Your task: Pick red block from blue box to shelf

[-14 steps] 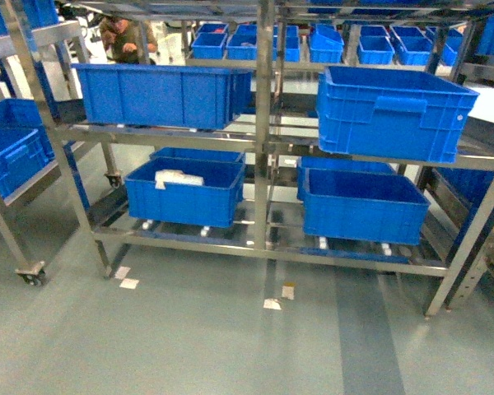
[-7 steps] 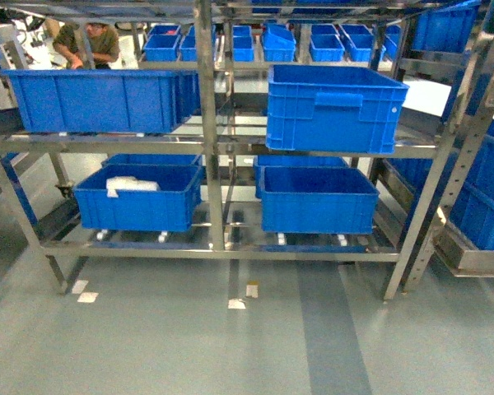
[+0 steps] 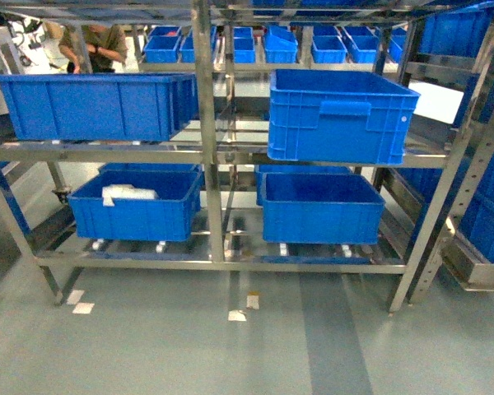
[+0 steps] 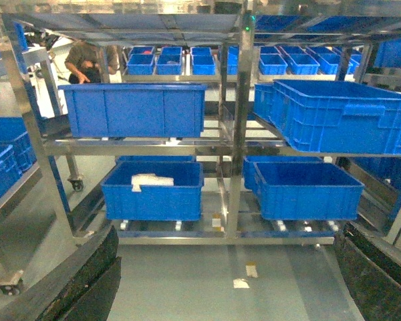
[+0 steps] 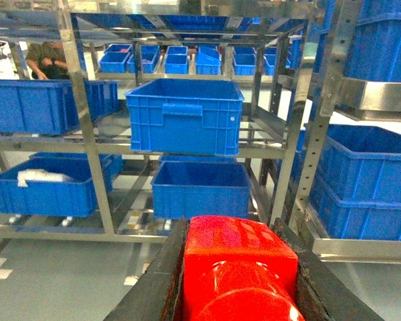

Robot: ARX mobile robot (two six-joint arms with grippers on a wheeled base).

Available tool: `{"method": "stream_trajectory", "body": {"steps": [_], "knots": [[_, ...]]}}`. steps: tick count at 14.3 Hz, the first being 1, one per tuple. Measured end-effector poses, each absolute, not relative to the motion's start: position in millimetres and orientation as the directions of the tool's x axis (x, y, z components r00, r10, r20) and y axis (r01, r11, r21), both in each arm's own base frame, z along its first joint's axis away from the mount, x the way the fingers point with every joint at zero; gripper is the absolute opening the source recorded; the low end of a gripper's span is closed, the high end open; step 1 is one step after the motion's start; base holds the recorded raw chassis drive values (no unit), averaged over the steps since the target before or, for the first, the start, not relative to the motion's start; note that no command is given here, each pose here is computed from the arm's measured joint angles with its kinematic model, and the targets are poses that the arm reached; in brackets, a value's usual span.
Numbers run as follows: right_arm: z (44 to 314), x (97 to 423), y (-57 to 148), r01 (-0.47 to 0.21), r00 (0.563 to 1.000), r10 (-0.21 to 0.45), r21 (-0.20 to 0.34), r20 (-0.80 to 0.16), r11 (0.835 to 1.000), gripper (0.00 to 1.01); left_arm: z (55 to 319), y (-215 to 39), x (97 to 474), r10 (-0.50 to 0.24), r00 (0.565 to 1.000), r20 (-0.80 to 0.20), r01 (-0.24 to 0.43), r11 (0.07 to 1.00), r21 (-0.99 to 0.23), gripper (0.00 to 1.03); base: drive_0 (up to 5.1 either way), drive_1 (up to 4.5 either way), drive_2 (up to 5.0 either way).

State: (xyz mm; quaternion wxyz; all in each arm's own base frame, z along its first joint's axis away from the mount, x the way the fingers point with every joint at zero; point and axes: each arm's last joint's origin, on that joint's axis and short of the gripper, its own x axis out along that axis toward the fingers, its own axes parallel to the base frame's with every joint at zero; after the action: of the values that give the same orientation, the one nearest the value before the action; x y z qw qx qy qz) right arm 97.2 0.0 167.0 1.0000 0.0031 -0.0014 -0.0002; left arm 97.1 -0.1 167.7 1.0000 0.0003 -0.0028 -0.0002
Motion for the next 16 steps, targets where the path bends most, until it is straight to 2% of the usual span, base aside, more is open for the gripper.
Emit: {"method": "stream_trajectory", "body": {"steps": [16], "knots": [[167.0, 97.2, 0.0, 0.0, 1.0, 0.0, 0.006, 0.003, 1.0, 0.28, 167.6, -0.1, 97.1, 0.0, 1.0, 0.004, 0.0, 1.0, 0.001, 0.98, 0.0, 4.15, -4.2]]}}
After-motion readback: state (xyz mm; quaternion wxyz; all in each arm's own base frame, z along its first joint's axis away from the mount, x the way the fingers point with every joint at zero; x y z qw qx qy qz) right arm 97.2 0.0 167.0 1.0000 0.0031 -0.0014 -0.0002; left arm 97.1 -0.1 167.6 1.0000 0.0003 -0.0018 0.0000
